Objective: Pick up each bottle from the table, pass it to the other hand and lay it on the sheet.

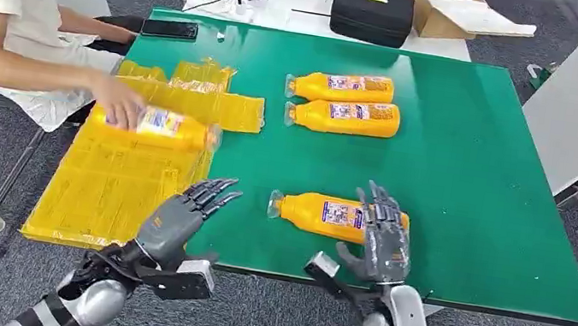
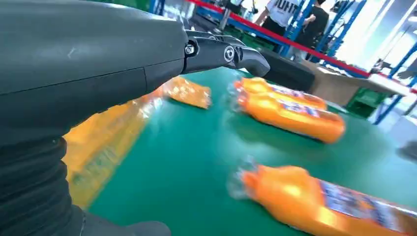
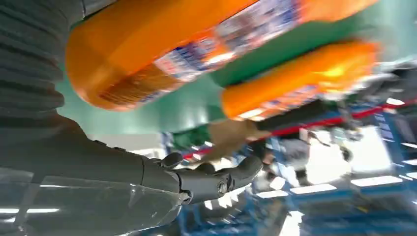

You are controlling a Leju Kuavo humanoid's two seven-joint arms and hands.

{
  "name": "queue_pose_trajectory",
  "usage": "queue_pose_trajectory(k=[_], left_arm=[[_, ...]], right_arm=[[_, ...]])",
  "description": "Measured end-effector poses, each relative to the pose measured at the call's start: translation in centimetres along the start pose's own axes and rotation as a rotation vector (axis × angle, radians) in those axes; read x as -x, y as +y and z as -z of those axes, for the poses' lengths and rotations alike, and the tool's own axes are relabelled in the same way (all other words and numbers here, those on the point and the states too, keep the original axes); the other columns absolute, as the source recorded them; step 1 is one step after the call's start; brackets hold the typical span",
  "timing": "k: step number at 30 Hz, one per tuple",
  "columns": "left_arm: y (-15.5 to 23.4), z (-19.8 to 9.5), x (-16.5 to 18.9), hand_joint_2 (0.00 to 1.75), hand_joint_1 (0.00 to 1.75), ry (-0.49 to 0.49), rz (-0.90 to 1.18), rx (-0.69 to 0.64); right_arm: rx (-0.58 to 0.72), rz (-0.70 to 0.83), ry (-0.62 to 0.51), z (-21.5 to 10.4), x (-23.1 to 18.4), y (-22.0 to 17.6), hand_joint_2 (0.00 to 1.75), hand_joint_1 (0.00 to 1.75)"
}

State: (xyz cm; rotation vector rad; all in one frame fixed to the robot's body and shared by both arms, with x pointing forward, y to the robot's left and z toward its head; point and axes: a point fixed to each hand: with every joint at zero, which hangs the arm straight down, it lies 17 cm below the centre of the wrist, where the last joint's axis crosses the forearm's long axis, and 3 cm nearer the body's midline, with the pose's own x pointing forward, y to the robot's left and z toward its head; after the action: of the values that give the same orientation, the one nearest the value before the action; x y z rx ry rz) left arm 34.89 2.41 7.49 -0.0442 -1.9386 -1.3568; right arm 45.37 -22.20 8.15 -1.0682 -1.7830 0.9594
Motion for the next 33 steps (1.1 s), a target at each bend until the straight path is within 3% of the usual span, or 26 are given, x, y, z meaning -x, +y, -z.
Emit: queue_pose_trajectory(k=[13,20,33], left_arm=[[0.3,1.8,-1.5,1.75,0.00,0.009,-0.032,-0.091],[0.1,2.1,-1.8,1.75,0.00,0.009,-0.043,-0.095],[-0.2,2.3,-1.8,1.75,0.00,0.011,-0.047,-0.092]], right_arm=[[-0.126,-0.006,0.087,-1.1,3.4,3.3,1.75,0.00],[-0.231,-0.024,0.121,-0.8,4.7,4.9,1.75,0.00],[-0.295,-0.066,0.137,0.0,5.7,5.7,1.75,0.00]])
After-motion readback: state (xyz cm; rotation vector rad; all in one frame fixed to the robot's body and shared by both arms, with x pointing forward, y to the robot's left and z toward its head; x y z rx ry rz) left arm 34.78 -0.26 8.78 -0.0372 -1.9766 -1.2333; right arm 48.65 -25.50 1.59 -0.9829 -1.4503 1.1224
